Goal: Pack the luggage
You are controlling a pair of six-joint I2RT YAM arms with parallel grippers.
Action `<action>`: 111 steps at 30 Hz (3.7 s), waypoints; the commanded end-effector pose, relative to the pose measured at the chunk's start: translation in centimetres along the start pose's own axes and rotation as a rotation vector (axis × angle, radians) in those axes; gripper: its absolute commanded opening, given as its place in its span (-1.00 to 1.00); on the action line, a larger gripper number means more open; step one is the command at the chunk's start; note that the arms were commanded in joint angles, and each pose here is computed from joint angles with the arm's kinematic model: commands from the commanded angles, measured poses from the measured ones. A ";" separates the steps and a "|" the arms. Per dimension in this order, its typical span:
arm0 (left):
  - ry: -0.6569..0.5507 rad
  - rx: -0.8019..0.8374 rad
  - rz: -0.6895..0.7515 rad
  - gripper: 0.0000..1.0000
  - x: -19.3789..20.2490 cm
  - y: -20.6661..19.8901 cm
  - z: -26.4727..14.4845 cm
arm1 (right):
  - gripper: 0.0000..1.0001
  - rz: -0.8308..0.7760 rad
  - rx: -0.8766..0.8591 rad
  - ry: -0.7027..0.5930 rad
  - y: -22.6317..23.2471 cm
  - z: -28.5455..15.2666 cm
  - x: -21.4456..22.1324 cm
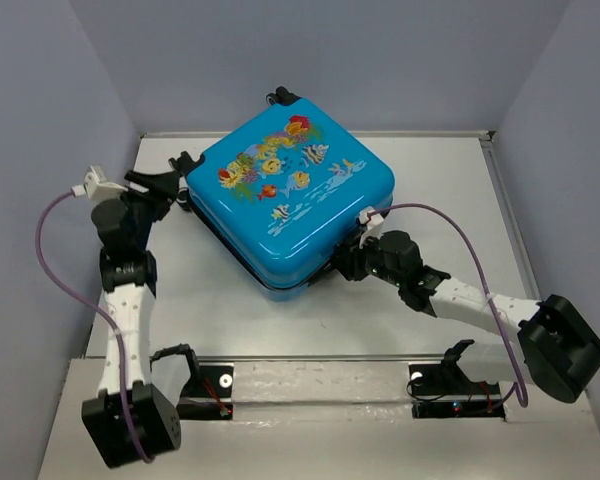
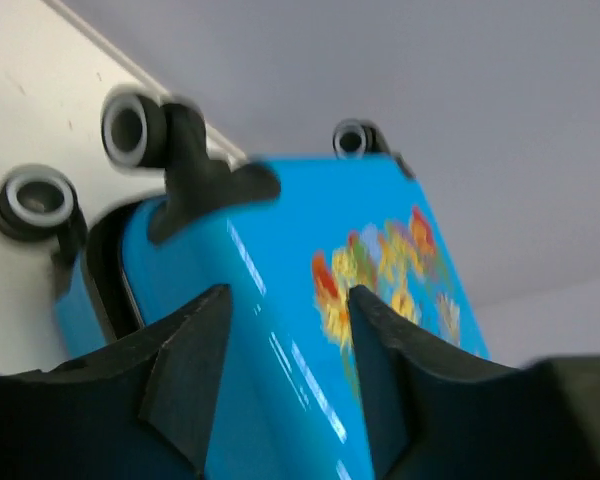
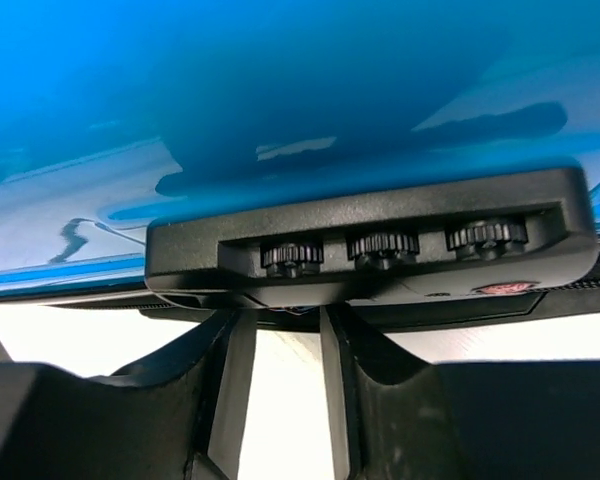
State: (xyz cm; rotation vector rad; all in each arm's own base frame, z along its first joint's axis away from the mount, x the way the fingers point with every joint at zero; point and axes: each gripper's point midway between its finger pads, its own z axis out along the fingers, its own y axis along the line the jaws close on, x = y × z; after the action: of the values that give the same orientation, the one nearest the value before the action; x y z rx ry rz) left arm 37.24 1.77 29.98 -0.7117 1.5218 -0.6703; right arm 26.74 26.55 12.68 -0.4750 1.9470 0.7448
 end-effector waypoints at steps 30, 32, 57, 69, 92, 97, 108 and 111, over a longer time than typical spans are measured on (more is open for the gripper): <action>0.479 0.257 -0.039 -0.53 27.4 -3.7 -10.0 | -0.86 -0.016 -0.238 0.094 11.9 -2.1 3.7; 0.496 0.266 -0.040 -0.54 28.2 -4.6 -10.1 | -0.86 -0.024 -0.216 0.109 13.1 -2.0 4.5; 0.537 0.217 0.275 0.93 19.2 -4.4 -7.7 | -0.86 0.061 -0.011 -0.236 15.1 0.8 -2.6; 0.328 0.106 0.049 0.98 8.2 -3.9 3.5 | -0.86 0.041 -0.001 -0.190 14.5 1.1 -1.5; 0.373 0.071 -0.144 0.80 10.9 -2.7 17.0 | -0.86 0.054 -0.039 -0.093 14.0 -0.2 1.5; 0.350 0.077 -0.195 0.48 11.3 -3.0 18.6 | -0.22 0.058 -0.004 -0.030 13.0 -1.2 2.6; 0.229 0.060 -0.110 -0.88 11.4 -2.4 16.6 | 0.99 0.136 0.144 0.040 9.1 -7.7 0.2; 0.183 0.037 -0.081 -0.89 10.9 -1.3 14.5 | 0.99 0.228 0.193 -0.059 6.0 -9.3 -3.5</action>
State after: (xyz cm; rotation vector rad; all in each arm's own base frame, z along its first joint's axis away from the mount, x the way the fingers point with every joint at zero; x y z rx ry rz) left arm 54.00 -7.89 19.67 -0.9345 1.7454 -0.9922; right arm 15.65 29.07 16.93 -0.3448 2.0522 0.7167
